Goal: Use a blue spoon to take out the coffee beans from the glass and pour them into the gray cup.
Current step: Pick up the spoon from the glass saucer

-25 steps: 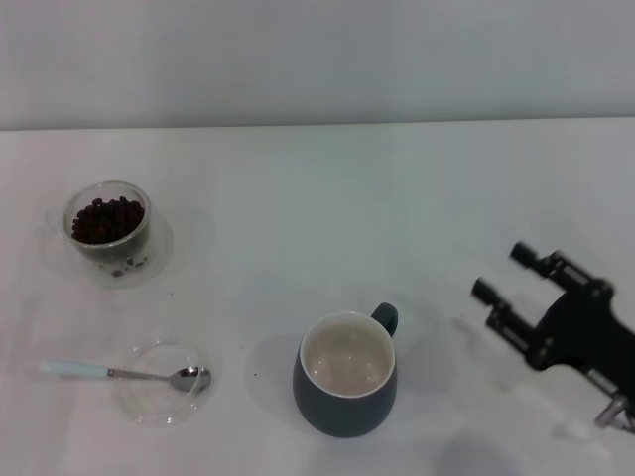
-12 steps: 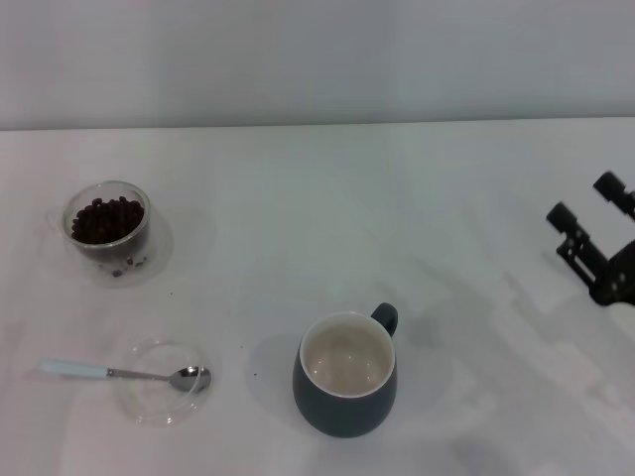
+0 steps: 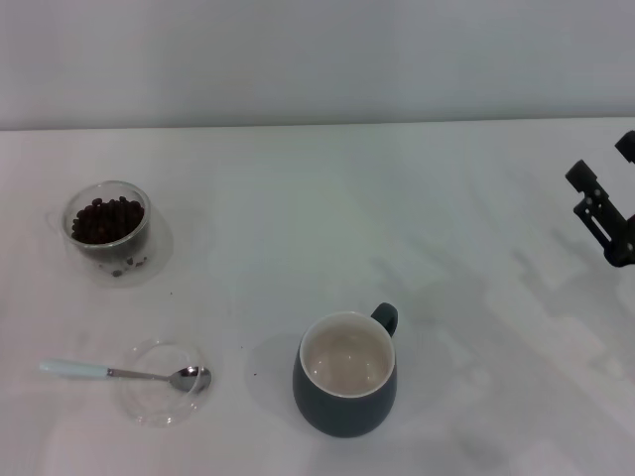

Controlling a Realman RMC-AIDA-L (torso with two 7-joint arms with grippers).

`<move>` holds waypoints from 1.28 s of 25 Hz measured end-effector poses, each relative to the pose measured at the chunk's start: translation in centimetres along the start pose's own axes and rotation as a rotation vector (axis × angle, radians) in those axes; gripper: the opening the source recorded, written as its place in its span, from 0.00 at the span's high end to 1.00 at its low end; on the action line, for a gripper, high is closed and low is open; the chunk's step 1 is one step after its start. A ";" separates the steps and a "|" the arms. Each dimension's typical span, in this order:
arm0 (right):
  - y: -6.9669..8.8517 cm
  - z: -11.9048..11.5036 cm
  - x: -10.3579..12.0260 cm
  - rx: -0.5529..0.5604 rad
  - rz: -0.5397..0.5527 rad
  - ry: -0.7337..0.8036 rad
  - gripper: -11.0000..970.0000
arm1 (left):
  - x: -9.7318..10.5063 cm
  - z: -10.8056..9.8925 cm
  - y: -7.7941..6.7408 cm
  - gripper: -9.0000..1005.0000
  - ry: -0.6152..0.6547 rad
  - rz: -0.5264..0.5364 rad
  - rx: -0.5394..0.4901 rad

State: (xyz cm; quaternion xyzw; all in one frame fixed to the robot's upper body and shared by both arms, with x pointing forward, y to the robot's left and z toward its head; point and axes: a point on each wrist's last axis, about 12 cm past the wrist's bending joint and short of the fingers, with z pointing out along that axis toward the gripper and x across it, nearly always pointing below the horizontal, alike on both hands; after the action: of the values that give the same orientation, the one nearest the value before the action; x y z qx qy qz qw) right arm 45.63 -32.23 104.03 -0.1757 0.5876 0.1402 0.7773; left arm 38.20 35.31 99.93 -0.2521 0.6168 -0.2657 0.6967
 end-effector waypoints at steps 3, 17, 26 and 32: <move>-0.1 0.5 0.0 -0.004 -0.008 0.002 0.35 | 0.4 0.1 0.0 0.12 0.053 -0.156 0.009; -0.5 2.9 0.2 -0.026 -0.048 0.010 0.35 | 4.4 3.7 -0.8 0.12 0.453 -0.529 -0.038; -0.7 4.2 0.3 -0.040 -0.070 0.029 0.35 | 5.3 3.4 -1.3 0.13 0.529 -0.535 -0.021; -0.8 4.3 0.4 -0.041 -0.073 0.037 0.35 | 5.6 3.1 -1.5 0.13 0.552 -0.528 -0.009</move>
State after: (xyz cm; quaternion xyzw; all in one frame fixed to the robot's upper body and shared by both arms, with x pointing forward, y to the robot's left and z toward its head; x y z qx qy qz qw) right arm 49.75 -31.07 104.79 -0.2157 0.5922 0.1205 0.7670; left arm 41.77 30.46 97.28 -0.3242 0.6962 -0.4911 0.4111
